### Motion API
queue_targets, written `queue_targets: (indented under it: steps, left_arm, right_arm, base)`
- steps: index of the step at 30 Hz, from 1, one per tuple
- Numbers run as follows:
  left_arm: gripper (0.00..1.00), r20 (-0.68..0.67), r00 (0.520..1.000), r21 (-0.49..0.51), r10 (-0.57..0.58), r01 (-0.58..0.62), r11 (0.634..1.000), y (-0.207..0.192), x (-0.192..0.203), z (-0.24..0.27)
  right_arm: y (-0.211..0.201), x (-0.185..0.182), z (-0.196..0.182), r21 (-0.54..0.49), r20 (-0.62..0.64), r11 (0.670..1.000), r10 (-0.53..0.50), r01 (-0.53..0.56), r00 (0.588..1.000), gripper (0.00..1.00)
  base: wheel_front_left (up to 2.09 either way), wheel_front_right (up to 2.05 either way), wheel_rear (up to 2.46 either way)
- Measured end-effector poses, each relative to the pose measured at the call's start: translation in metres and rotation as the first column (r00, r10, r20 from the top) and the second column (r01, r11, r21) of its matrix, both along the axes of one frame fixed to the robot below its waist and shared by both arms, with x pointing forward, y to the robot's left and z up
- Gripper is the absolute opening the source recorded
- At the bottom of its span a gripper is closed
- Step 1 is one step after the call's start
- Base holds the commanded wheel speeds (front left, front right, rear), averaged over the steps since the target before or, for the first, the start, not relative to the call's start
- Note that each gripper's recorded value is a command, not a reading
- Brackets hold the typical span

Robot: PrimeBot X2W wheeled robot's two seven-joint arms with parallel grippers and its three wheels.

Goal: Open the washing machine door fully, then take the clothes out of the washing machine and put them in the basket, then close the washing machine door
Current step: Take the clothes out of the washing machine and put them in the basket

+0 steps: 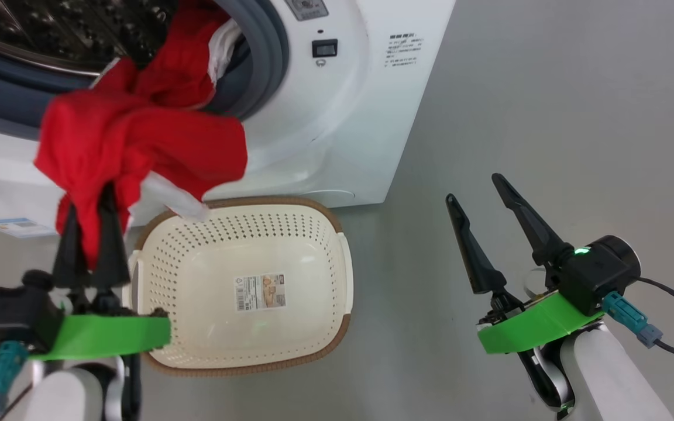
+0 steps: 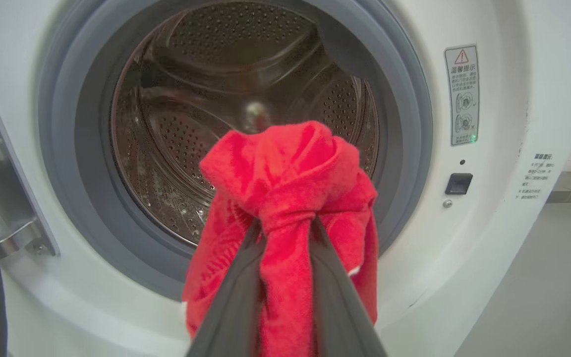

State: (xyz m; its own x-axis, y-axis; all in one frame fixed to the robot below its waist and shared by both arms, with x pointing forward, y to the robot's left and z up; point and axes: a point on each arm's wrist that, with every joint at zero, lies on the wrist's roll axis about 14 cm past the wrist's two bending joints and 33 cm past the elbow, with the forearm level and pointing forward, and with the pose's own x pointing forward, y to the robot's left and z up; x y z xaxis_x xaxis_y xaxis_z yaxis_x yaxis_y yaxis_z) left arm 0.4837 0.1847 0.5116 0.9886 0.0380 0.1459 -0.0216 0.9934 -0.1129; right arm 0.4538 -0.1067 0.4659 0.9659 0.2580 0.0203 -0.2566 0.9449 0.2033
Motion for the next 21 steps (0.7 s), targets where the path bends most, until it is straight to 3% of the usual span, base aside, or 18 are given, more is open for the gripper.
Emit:
queue_targets:
  steps: [8,17,21]
  left_arm:
    - [0.00,-0.231,0.972,-0.056,-0.048,0.036,0.998,-0.023,-0.007,-0.080]
    - [0.00,-0.446,0.891,-0.128,-0.084,0.030,0.991,-0.033,-0.007,-0.160]
    - [0.00,-0.543,0.829,-0.189,-0.132,0.032,0.981,-0.045,-0.012,-0.195]
  right_arm:
    - [-0.002,0.005,-0.018,0.000,-0.038,1.000,-0.007,0.007,0.999,1.00]
    - [-0.004,0.017,-0.031,-0.002,-0.056,1.000,-0.009,0.008,0.998,1.00]
    - [-0.006,0.019,-0.038,-0.005,-0.072,1.000,-0.012,0.012,0.997,1.00]
  base:
    - [0.00,0.00,0.00]
    - [0.00,0.00,0.00]
    - [0.00,0.00,0.00]
